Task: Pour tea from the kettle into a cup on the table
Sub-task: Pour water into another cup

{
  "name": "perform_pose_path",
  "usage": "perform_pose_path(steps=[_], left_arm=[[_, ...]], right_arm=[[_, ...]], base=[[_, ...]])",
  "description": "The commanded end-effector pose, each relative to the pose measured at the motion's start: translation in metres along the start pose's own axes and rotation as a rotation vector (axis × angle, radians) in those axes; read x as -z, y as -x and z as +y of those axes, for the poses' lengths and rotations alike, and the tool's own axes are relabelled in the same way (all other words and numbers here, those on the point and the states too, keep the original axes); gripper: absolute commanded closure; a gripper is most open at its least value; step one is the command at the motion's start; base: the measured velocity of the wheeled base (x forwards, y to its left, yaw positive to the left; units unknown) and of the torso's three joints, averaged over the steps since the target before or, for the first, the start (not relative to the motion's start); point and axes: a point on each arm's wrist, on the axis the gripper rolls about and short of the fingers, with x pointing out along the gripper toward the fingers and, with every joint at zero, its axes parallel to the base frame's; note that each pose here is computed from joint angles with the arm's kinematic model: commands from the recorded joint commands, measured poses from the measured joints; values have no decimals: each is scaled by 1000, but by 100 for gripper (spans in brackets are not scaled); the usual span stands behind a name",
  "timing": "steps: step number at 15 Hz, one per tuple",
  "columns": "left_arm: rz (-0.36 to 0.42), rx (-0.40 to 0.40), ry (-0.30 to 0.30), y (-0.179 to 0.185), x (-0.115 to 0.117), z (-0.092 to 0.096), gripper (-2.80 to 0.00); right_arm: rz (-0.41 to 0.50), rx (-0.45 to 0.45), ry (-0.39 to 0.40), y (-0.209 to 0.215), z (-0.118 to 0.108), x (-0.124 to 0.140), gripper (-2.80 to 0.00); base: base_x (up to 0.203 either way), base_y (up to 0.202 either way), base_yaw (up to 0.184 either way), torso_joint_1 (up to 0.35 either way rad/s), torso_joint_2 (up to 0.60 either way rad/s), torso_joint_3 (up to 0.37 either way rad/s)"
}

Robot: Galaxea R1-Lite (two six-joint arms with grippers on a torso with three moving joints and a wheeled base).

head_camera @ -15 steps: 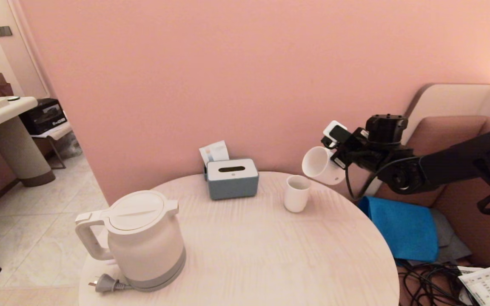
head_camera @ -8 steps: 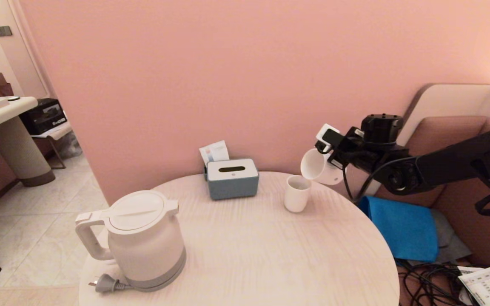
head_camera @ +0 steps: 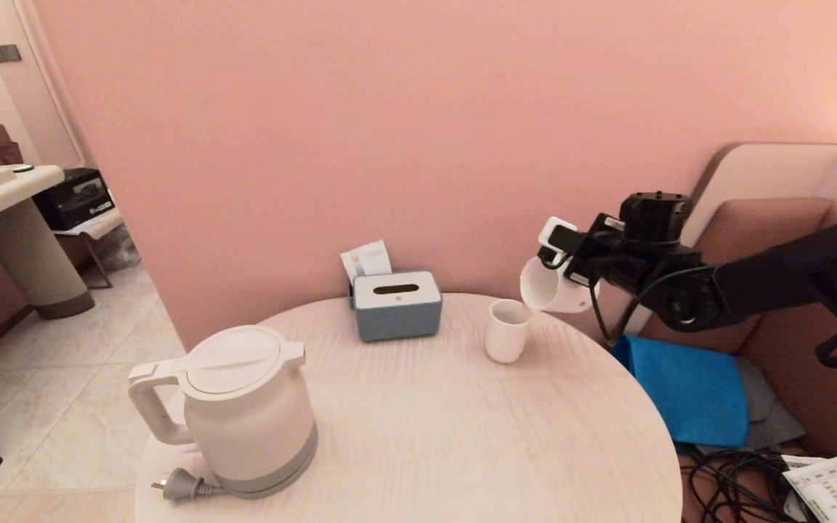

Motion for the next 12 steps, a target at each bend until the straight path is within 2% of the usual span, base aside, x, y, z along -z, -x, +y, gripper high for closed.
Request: perform_pose_path(steps=[1, 12], left_arm=[[0, -1, 0, 0, 0, 0, 0], [0, -1, 0, 0, 0, 0, 0]], right_arm=[[-5, 8, 17, 1, -2, -3, 0], [-26, 63, 89, -4, -17, -15, 0]], base=[[0, 0, 0, 0, 0, 0], [0, 0, 0, 0, 0, 0]])
